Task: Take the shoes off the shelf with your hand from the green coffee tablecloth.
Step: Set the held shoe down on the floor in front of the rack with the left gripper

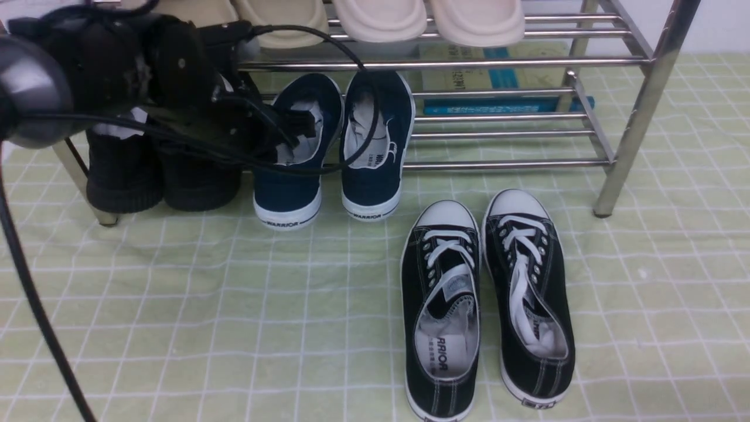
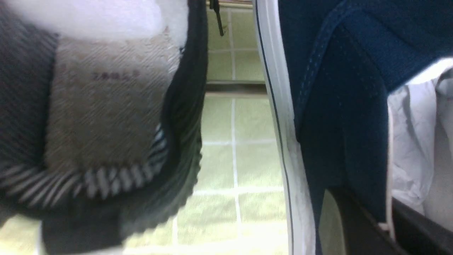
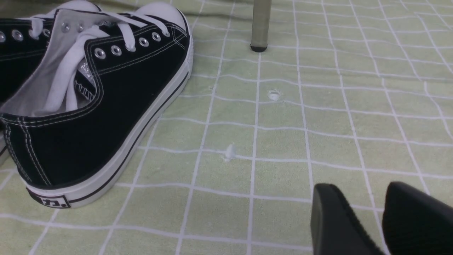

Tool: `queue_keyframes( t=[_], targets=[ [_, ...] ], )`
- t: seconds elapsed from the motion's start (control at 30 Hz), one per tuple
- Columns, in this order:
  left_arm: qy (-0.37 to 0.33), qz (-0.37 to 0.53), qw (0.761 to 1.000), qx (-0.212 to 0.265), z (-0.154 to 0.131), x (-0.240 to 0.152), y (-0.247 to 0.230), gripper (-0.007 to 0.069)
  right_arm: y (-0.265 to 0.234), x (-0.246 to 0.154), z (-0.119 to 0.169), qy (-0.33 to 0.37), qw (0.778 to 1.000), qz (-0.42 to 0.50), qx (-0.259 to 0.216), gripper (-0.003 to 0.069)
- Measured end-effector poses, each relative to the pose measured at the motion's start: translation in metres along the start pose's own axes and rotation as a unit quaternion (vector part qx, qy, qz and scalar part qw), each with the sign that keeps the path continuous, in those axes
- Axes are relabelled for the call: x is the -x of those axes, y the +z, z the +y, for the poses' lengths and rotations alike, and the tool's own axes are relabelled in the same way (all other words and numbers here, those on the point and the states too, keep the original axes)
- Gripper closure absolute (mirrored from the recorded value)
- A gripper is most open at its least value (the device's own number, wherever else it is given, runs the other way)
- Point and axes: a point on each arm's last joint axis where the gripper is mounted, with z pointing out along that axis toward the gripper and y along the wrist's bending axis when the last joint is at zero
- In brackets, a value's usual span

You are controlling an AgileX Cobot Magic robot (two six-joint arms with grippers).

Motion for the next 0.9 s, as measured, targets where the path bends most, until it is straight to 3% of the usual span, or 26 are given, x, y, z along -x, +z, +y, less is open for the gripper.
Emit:
queue_keyframes(
  t=[0.43, 0.57, 0.6, 0.67, 0.77, 0.9],
  targets=[
    [-0.004, -0.002, 1.000, -0.001, 0.002, -0.001, -0.084, 0.0583, 0.000, 0.001, 0.000, 0.004, 1.000, -0.007, -0.001, 0.0421],
    [-0.007, 0.011, 1.000, 0.003, 0.004, -0.009, -0.117, 0.0583, 0.001, 0.003, 0.006, 0.152, 0.988, -0.023, 0.034, 0.0421],
    [-0.007, 0.013, 1.000, 0.005, 0.005, -0.012, -0.131, 0.0583, 0.001, 0.005, 0.008, 0.230, 0.971, -0.028, 0.053, 0.0421],
    [-0.005, 0.011, 1.000, 0.009, 0.007, -0.015, -0.145, 0.0583, 0.000, 0.008, 0.010, 0.301, 0.950, -0.035, 0.070, 0.0421],
    [-0.001, 0.006, 1.000, 0.020, 0.012, -0.021, -0.168, 0.0583, -0.001, 0.012, 0.011, 0.366, 0.925, -0.048, 0.087, 0.0421],
    [-0.007, 0.022, 0.999, 0.037, 0.018, -0.033, -0.189, 0.0583, -0.001, 0.013, 0.012, 0.396, 0.912, -0.051, 0.096, 0.0421]
  ],
)
